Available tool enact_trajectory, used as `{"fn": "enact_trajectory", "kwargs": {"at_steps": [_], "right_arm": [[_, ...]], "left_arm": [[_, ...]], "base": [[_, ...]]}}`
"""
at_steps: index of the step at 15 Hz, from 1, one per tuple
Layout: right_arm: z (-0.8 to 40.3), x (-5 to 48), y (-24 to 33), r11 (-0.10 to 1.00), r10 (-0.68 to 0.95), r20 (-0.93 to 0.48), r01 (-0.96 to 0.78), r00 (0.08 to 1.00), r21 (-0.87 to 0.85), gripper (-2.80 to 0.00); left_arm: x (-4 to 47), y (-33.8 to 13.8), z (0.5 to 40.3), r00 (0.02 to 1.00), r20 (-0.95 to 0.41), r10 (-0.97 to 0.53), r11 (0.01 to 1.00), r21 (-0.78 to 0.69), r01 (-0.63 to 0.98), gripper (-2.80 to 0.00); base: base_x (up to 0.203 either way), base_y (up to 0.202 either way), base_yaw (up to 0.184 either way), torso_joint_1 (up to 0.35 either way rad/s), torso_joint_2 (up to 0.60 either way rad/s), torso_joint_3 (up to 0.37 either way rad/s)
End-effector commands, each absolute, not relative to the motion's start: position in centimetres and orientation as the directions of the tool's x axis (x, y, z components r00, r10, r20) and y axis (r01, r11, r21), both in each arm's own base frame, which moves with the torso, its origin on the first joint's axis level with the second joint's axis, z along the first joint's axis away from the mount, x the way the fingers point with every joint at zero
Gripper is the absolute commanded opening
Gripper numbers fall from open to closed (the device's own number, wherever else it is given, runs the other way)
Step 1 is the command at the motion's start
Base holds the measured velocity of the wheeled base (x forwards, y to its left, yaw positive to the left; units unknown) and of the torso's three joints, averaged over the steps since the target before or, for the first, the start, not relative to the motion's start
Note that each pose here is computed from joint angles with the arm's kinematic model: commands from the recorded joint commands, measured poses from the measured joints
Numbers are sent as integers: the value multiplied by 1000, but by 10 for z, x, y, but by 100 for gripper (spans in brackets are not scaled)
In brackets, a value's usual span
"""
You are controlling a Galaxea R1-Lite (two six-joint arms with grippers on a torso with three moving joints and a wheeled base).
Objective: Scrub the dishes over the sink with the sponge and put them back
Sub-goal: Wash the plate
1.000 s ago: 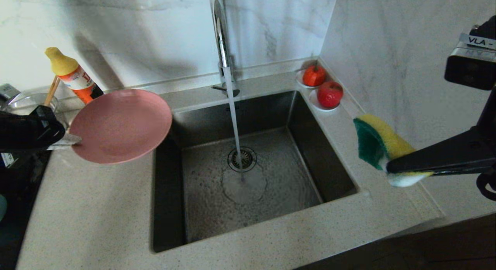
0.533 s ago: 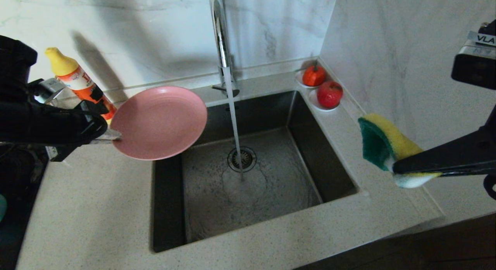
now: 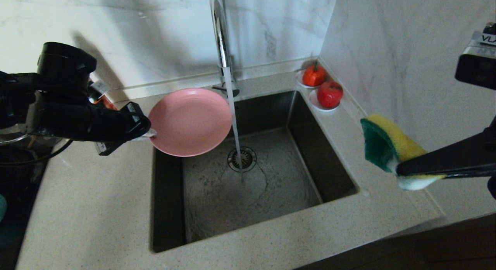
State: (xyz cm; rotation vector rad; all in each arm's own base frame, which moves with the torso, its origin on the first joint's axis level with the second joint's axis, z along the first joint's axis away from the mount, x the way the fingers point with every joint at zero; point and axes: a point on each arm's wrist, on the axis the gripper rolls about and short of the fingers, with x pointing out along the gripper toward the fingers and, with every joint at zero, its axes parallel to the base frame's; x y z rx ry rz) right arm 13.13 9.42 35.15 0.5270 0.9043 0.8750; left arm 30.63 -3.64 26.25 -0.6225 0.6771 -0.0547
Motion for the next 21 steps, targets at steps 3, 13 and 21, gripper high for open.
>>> {"fn": "enact_trajectory", "kwargs": {"at_steps": [3, 13, 21], "right_arm": [[350, 130, 94, 552, 833, -455, -421, 315, 720, -280], [345, 128, 93, 558, 829, -462, -417, 314, 718, -280], [345, 129, 93, 558, 829, -463, -416, 313, 718, -280]], "left_arm": [[324, -64, 250, 760, -600, -250, 835, -531, -144, -280], [334, -109, 233, 733, -629, -259, 864, -490, -115, -280], [324, -130, 221, 705, -669, -237, 903, -420, -95, -280]], "base": [[0, 0, 0, 0, 0, 0], [0, 0, 0, 0, 0, 0], [0, 0, 0, 0, 0, 0]]}}
